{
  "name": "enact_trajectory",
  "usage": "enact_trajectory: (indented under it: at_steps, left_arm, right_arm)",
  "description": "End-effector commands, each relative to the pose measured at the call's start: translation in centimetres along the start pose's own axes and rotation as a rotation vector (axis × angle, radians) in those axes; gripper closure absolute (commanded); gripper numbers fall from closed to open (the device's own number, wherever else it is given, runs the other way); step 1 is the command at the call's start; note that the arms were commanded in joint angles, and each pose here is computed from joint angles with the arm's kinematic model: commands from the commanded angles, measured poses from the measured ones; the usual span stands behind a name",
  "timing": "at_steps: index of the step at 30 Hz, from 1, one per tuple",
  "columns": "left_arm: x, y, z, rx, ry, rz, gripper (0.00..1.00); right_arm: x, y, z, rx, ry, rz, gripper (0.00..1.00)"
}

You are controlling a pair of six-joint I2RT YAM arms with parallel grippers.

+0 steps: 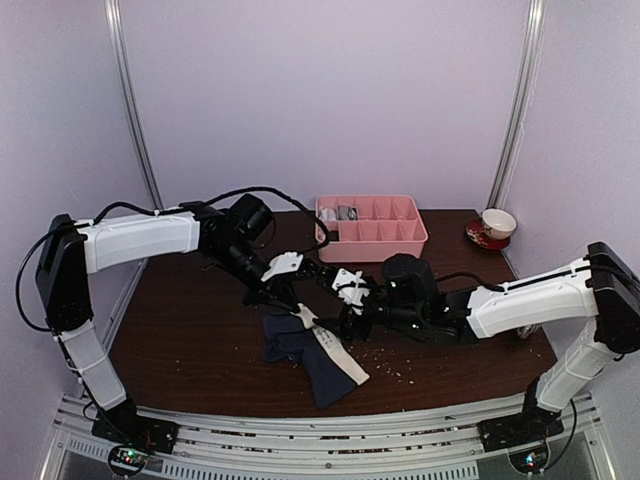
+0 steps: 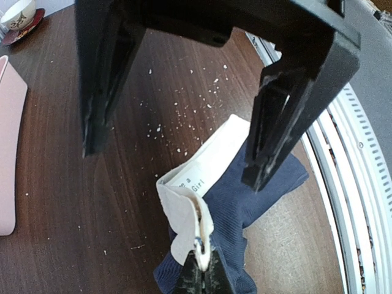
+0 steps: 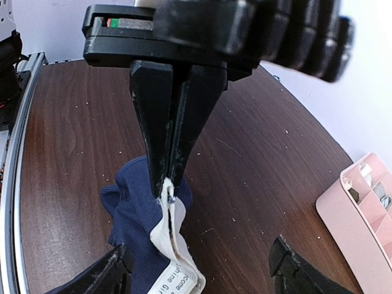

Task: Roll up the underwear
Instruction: Pass from the left arm to the right

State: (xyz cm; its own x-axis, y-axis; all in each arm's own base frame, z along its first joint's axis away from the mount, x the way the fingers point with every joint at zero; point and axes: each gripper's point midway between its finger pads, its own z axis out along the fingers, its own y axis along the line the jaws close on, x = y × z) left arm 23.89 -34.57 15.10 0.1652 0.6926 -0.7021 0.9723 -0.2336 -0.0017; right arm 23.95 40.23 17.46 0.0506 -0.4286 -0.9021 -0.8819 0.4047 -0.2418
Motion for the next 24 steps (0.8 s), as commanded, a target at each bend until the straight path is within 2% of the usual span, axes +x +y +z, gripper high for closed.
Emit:
enact_trajectory:
  at_steps: [1, 12, 15, 18, 24]
  left_arm:
    - [-1.3, -1.6, -0.1, 0.031, -0.026, 0.064, 1.00]
    - [-2.4, -2.7, -0.7, 0.055, -0.070, 0.110, 1.00]
    - [-2.4, -3.0, -0.8, 0.048, -0.084, 0.128, 1.00]
    - [-2.1, -2.9, -0.8, 0.013, -0.089, 0.137, 1.00]
    - [-1.9, -3.3, -0.4, 0.032, -0.096, 0.141, 1.00]
  right_arm:
    - [-1.1, 1.0, 1.1, -0.044, -0.060, -0.049, 0.22]
    - [-0.3, 3.2, 2.3, -0.140, -0.060, -0.077, 0.27]
    - [-0.2, 3.9, 1.6, -0.171, -0.101, -0.061, 0.27]
    - [-0.5, 3.7, 0.2, -0.150, -0.162, -0.053, 0.26]
    - [0.3, 3.1, 0.2, -0.118, -0.153, -0.061, 0.25]
